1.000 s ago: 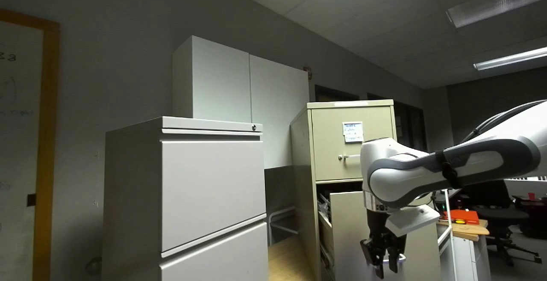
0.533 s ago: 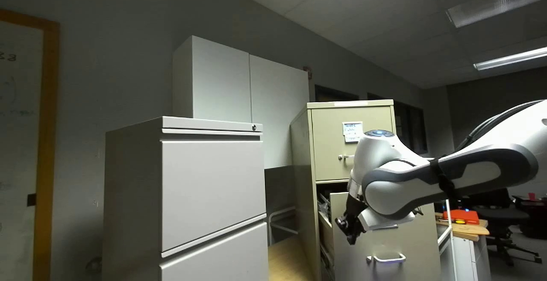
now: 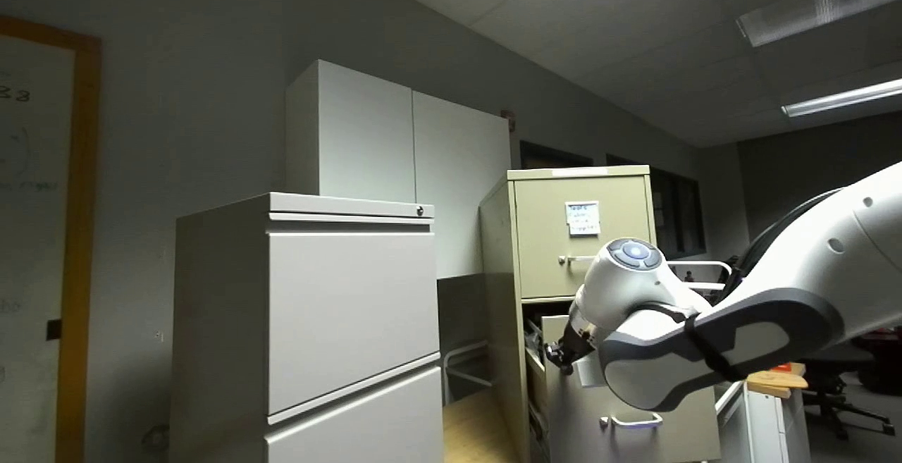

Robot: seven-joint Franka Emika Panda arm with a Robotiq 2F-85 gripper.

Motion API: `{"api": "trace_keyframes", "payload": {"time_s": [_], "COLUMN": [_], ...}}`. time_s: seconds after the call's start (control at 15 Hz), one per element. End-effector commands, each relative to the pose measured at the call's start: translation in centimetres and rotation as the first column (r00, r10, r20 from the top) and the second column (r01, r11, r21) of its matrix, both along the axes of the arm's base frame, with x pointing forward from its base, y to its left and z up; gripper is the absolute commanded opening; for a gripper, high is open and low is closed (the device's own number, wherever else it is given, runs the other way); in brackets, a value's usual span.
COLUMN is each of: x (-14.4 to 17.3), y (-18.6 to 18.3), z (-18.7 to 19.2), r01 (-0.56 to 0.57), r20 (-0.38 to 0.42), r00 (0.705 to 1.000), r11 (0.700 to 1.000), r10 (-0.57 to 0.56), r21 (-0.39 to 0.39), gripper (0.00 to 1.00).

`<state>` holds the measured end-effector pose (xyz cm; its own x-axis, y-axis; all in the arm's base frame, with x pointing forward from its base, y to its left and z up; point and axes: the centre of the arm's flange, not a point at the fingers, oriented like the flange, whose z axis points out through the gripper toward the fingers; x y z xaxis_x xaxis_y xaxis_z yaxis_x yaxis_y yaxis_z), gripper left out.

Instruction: Close the drawer

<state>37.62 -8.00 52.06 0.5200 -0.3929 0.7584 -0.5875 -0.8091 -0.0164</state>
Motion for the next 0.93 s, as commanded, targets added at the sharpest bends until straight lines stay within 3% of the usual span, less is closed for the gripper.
{"api": "trace_keyframes", "payload": {"time_s": [0.0, 0.47, 0.87], "x": [1.8, 6.1, 11.7], "y": [-3.8, -5.8, -6.6], "z": [-0.3, -1.2, -1.5], "r01": [0.134, 0.351, 0.462], "r20": [0.115, 0.244, 0.262], "r00": [0.985, 0.916, 0.868], "r11": [0.989, 0.930, 0.879], "r10": [-0.126, -0.318, -0.422], "r21": [-0.067, -0.108, -0.117], "gripper": [0.00, 0.00, 0.00]}}
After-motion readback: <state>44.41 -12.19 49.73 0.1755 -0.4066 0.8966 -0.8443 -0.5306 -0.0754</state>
